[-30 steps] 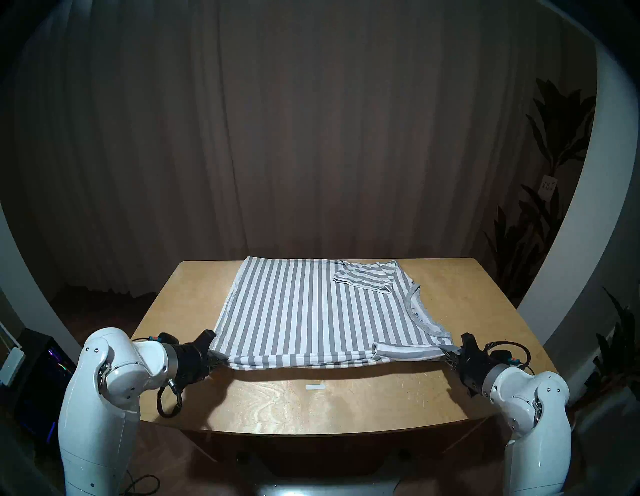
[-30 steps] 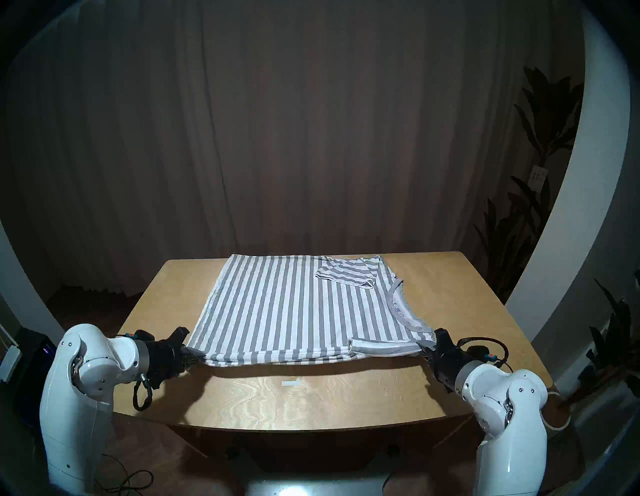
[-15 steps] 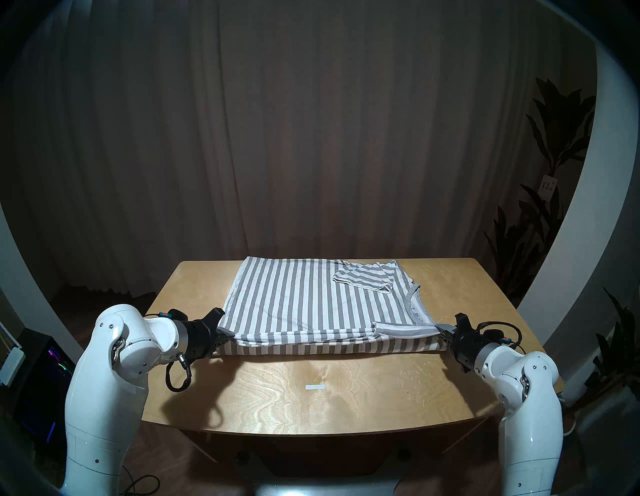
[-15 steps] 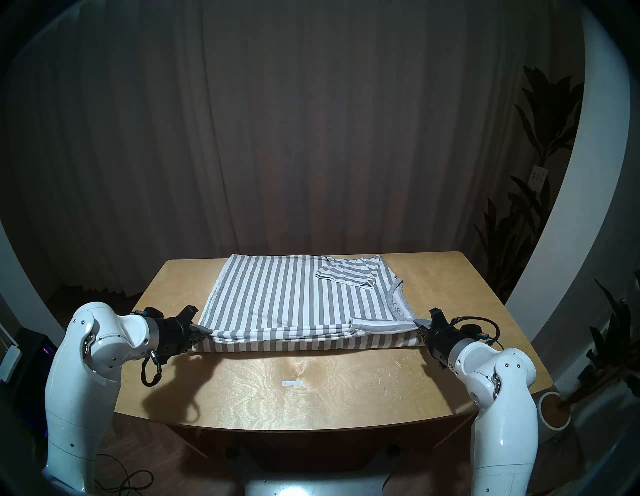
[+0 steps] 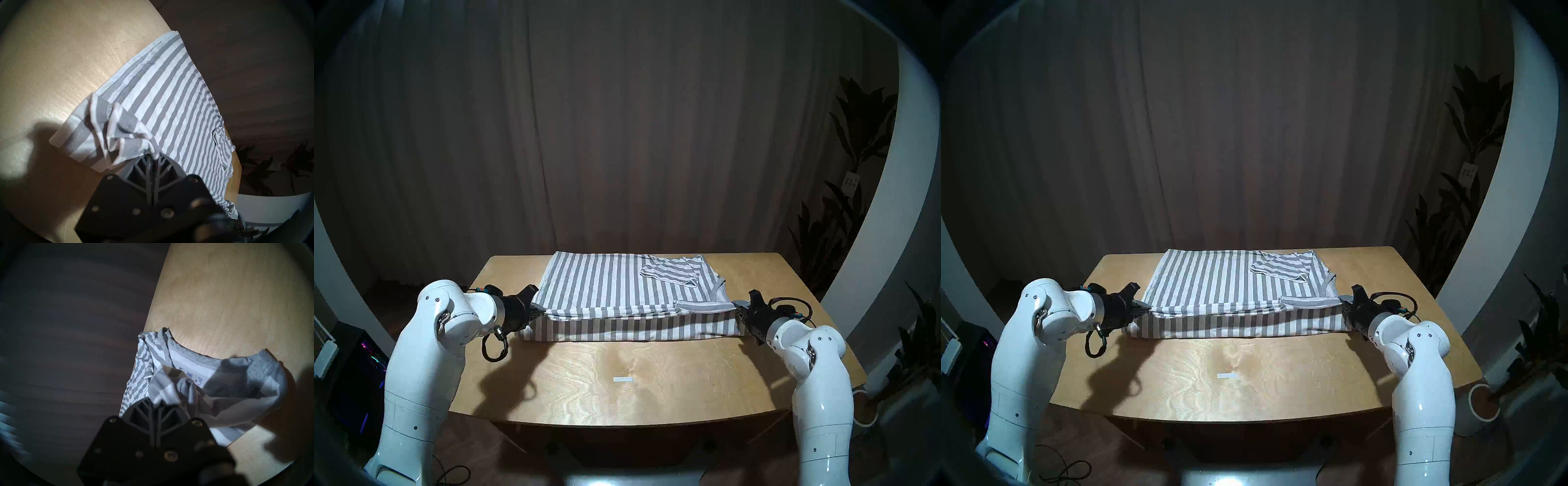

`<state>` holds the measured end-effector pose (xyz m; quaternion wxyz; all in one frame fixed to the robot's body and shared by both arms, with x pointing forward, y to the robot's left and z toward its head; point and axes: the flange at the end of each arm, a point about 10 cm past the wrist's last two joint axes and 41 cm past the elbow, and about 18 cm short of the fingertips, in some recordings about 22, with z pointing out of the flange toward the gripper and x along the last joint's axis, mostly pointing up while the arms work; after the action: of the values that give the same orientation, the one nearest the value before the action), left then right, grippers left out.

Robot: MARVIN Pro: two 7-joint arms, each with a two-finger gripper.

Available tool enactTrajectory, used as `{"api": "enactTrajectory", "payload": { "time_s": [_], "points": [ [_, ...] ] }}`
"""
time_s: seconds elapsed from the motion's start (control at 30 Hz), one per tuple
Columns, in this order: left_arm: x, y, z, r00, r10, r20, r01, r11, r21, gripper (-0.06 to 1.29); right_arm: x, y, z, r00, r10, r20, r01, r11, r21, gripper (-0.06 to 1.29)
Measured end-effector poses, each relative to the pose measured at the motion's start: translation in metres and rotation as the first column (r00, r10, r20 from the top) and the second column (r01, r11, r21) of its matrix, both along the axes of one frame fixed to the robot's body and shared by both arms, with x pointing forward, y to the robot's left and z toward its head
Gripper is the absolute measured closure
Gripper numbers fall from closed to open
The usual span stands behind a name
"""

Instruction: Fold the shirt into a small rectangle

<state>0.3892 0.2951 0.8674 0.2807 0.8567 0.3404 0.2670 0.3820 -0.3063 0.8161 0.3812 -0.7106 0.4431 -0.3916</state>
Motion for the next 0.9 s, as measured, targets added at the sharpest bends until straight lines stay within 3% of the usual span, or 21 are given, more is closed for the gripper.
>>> {"api": "enactTrajectory", "payload": {
  "time_s": [0.9],
  "points": [
    [0.067, -0.006, -0.001, 0.997, 0.053, 0.052, -0.054, 0.999, 0.009, 1.26, 0.07, 0.02, 0.002, 1.0, -0.016, 0.014, 0.016, 0.999, -0.052, 1.26]
  ]
}}
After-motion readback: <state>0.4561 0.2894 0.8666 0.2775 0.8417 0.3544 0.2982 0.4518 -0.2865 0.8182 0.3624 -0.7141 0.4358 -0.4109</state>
